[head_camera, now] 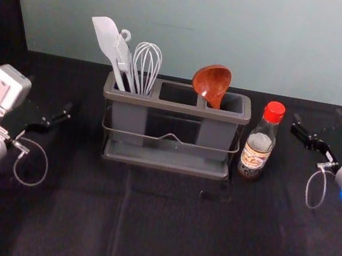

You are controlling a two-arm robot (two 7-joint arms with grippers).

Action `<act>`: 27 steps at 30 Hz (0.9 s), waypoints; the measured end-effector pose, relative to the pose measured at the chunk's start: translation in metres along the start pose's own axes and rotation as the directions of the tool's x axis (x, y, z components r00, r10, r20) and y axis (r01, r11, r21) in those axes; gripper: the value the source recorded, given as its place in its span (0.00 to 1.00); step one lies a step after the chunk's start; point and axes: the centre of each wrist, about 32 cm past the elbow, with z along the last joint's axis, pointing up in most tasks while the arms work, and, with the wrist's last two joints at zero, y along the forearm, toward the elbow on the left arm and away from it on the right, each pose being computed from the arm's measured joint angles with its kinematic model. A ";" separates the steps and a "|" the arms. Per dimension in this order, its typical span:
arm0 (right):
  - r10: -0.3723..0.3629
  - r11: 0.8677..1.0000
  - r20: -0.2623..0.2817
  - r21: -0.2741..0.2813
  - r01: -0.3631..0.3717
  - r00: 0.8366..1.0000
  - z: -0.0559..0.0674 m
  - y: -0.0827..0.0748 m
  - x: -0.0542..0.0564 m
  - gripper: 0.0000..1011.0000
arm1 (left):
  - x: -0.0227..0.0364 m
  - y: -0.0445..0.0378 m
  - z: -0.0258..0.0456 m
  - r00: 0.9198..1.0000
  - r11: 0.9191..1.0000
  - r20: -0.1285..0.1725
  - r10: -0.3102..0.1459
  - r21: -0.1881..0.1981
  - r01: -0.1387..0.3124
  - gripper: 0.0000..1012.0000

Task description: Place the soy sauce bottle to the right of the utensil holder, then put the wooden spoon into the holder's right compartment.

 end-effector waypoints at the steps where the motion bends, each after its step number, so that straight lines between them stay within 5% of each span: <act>1: 0.000 1.000 0.000 0.000 0.000 1.000 0.000 0.000 0.000 0.99 | 0.0000 0.0000 0.0000 1.000 1.000 0.000 0.000 0.000 0.000 0.99; 27: 0.002 1.000 -0.003 0.001 -0.002 1.000 0.000 0.000 0.000 0.99 | 0.0000 0.0000 0.0000 1.000 1.000 0.000 0.000 0.000 0.000 0.99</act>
